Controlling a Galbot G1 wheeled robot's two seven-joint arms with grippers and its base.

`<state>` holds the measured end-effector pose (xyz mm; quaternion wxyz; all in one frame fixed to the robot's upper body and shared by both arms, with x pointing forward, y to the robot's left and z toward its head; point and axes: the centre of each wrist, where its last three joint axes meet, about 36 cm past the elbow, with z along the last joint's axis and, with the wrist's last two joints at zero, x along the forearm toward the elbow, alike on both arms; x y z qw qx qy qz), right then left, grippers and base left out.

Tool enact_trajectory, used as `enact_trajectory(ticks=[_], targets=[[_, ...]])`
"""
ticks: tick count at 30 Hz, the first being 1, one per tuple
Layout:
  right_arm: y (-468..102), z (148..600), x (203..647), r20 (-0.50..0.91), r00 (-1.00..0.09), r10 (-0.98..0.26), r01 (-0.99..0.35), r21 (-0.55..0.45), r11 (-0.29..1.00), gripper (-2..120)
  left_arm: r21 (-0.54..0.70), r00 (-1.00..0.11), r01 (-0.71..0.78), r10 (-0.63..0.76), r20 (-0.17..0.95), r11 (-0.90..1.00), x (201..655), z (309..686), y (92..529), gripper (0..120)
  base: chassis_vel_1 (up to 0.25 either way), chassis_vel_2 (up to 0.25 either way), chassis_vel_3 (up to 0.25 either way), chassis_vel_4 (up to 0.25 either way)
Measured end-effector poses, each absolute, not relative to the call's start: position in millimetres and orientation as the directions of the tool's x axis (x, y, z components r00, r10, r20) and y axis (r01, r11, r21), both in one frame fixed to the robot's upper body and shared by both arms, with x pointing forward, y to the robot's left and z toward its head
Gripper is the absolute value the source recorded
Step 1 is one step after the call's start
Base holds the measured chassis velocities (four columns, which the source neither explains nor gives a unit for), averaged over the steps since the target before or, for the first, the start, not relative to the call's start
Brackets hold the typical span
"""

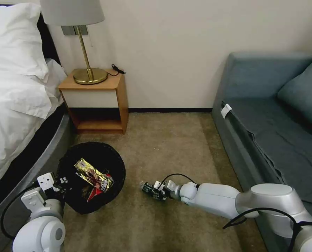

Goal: Pick up the trash bin, then pick up the garbage on the floor and place it into the trash bin.

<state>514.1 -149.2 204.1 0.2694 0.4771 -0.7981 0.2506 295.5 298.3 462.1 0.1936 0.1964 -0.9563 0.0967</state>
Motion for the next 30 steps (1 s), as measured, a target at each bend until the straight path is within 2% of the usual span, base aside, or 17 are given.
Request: enact_trajectory(ticks=[1, 5, 7, 9, 11, 13, 15, 16, 17, 20, 22, 24, 26, 28, 30], targets=[[-149, 204, 514, 0.669, -0.400, -0.627, -0.897, -0.143, 0.419, 32, -0.109, -0.848, -0.413, -0.338, 0.408, 0.904, 295, 462, 298, 2, 0.000, 0.000, 0.000, 0.000], [-158, 212, 510, 0.646, -0.425, -0.634, -0.883, -0.139, 0.449, 19, -0.111, -0.847, -0.414, -0.338, 0.410, 0.903, 296, 461, 298, 2, 0.000, 0.000, 0.000, 0.000], [-160, 214, 511, 0.643, -0.431, -0.633, -0.879, -0.141, 0.455, 17, -0.110, -0.847, -0.414, -0.338, 0.411, 0.903, 296, 461, 298, 2, 0.000, 0.000, 0.000, 0.000], [-191, 234, 521, 0.607, -0.526, -0.596, -0.829, -0.211, 0.518, 15, -0.111, -0.846, -0.416, -0.339, 0.412, 0.903, 295, 460, 298, 2, 0.000, 0.000, 0.000, 0.000], [-200, 240, 525, 0.594, -0.555, -0.582, -0.812, -0.235, 0.534, 15, -0.111, -0.846, -0.416, -0.339, 0.412, 0.903, 295, 460, 298, 2, 0.000, 0.000, 0.000, 0.000], [-227, 275, 537, 0.524, -0.658, -0.541, -0.739, -0.311, 0.598, 15, -0.111, -0.847, -0.414, -0.337, 0.412, 0.903, 296, 461, 298, 2, 0.000, 0.000, 0.000, 0.000], [-236, 307, 543, 0.456, -0.720, -0.523, -0.685, -0.346, 0.641, 15, -0.110, -0.848, -0.410, -0.334, 0.410, 0.905, 296, 461, 297, 2, 0.000, 0.000, 0.000, 0.000], [-236, 307, 543, 0.456, -0.720, -0.523, -0.685, -0.346, 0.641, 15, -0.110, -0.848, -0.410, -0.334, 0.410, 0.905, 296, 461, 297, 2, 0.000, 0.000, 0.000, 0.000], [-237, 330, 546, 0.392, -0.754, -0.526, -0.652, -0.349, 0.674, 15, -0.110, -0.849, -0.408, -0.332, 0.411, 0.906, 297, 461, 297, 2, 0.000, 0.000, 0.000, 0.000], [-224, 393, 545, 0.247, -0.803, -0.542, -0.595, -0.293, 0.749, 15, -0.113, -0.851, -0.400, -0.323, 0.413, 0.910, 298, 460, 294, 2, 0.000, 0.000, 0.000, 0.000], [-217, 406, 542, 0.217, -0.806, -0.550, -0.591, -0.273, 0.759, 15, -0.112, -0.851, -0.399, -0.322, 0.414, 0.910, 299, 460, 294, 2, 0.000, 0.000, 0.000, 0.000], [-186, 451, 521, 0.132, -0.785, -0.605, -0.619, -0.191, 0.762, 15, -0.112, -0.852, -0.394, -0.317, 0.417, 0.912, 300, 458, 292, 2, 0.000, 0.000, 0.000, 0.000], [-180, 457, 517, 0.121, -0.780, -0.614, -0.626, -0.178, 0.759, 15, -0.113, -0.852, -0.393, -0.315, 0.417, 0.913, 300, 458, 291, 2, 0.000, 0.000, 0.000, 0.000], [-126, 500, 470, 0.062, -0.723, -0.688, -0.691, -0.037, 0.722, 15, -0.119, -0.852, -0.386, -0.304, 0.425, 0.915, 303, 455, 288, 2, 0.000, 0.000, 0.000, 0.000], [-114, 504, 458, 0.059, -0.711, -0.701, -0.702, -0.005, 0.712, 15, -0.121, -0.853, -0.385, -0.302, 0.426, 0.915, 304, 455, 287, 2, 0.000, 0.000, 0.000, 0.000]])
